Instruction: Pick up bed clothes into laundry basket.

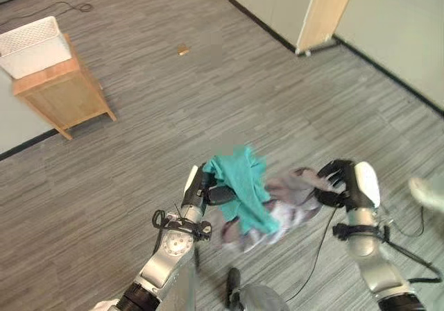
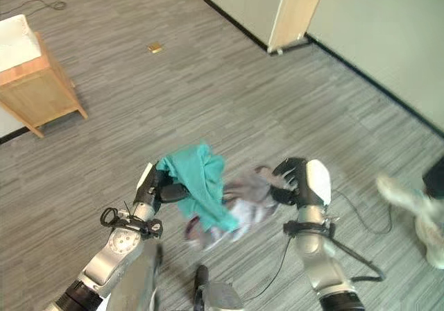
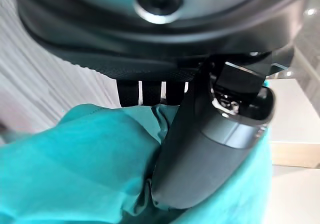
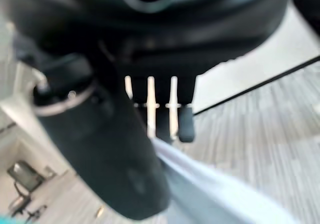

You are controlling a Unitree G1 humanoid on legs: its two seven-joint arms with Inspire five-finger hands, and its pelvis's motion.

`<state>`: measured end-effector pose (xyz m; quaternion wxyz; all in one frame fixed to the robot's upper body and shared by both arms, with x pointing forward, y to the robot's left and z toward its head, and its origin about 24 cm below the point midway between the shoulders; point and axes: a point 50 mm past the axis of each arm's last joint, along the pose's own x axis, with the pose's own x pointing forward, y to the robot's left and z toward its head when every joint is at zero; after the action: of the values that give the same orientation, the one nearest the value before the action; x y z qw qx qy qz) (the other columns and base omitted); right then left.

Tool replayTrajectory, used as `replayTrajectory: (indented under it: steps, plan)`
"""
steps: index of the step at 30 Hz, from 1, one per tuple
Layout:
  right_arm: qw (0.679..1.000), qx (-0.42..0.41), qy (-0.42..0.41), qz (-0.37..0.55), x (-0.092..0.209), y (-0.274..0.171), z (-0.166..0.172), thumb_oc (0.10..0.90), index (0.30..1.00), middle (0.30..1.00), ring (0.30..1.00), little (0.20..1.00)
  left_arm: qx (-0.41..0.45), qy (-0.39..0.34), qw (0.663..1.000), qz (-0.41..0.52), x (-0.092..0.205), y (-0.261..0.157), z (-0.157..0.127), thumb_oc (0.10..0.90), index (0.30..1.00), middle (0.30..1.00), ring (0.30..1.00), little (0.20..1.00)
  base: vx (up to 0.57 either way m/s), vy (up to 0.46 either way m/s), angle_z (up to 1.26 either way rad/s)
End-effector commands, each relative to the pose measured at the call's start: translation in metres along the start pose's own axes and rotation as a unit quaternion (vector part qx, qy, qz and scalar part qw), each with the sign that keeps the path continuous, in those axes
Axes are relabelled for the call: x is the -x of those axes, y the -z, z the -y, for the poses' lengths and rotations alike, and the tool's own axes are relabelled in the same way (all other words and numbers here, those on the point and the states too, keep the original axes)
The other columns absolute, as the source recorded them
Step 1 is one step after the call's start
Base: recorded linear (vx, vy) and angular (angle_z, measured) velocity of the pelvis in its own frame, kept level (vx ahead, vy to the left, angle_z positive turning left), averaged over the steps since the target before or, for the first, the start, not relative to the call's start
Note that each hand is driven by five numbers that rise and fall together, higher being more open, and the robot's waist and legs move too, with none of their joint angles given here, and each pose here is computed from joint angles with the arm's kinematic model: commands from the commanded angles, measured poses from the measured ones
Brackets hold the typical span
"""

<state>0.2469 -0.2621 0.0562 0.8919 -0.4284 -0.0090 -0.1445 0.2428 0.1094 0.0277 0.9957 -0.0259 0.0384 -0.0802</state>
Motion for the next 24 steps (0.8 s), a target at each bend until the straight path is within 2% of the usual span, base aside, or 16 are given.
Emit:
replayTrajectory:
  steps: [1,7,8,12,13,16,19,21,24]
  plan:
    - [0.985,-0.001,0.088,0.146,-0.022,-0.054,0.041,0.4,0.3,0.3,0.3,0.3,0.005,0.003,0.994,0.105,-0.005,-0.039,-0.004,0.4,0.3,0.3,0.3,0.3,0.62,0.11,-0.45]
    - [0.986,0.022,0.079,0.148,-0.028,-0.054,0.039,0.4,0.3,0.3,0.3,0.3,-0.083,-0.091,0.992,0.042,0.011,-0.013,-0.052,0.4,0.3,0.3,0.3,0.3,0.69,0.149,0.05]
    - [0.988,0.03,0.064,0.139,-0.027,-0.05,0.033,0.4,0.3,0.3,0.3,0.3,-0.129,-0.111,0.985,0.023,0.017,-0.007,-0.068,0.4,0.3,0.3,0.3,0.3,0.72,0.115,0.13]
    - [0.99,0.055,0.045,0.125,-0.027,-0.041,0.028,0.4,0.3,0.3,0.3,0.3,-0.181,-0.119,0.976,0.013,0.02,-0.007,-0.085,0.4,0.3,0.3,0.3,0.3,0.56,0.089,0.54]
    - [0.989,0.062,0.043,0.13,-0.032,-0.044,0.03,0.4,0.3,0.3,0.3,0.3,-0.228,-0.115,0.967,0.027,0.018,-0.018,-0.091,0.4,0.3,0.3,0.3,0.3,0.56,0.017,0.68]
    - [0.98,0.076,0.062,0.171,-0.043,-0.063,0.049,0.4,0.3,0.3,0.3,0.3,-0.277,-0.161,0.944,0.083,0.012,-0.055,-0.114,0.4,0.3,0.3,0.3,0.3,0.53,0.07,0.7]
    - [0.965,0.101,0.102,0.22,-0.051,-0.086,0.084,0.4,0.3,0.3,0.3,0.3,-0.324,-0.203,0.908,0.169,-0.001,-0.106,-0.127,0.4,0.3,0.3,0.3,0.3,0.45,0.086,1.18]
    - [0.948,0.101,0.132,0.271,-0.053,-0.112,0.107,0.4,0.3,0.3,0.3,0.3,-0.336,-0.23,0.887,0.218,-0.005,-0.135,-0.133,0.4,0.3,0.3,0.3,0.3,0.45,-0.103,1.84]
    - [0.935,0.077,0.13,0.322,-0.055,-0.141,0.116,0.4,0.3,0.3,0.3,0.3,-0.339,-0.252,0.864,0.274,0.001,-0.164,-0.138,0.4,0.3,0.3,0.3,0.3,0.61,-0.168,1.76]
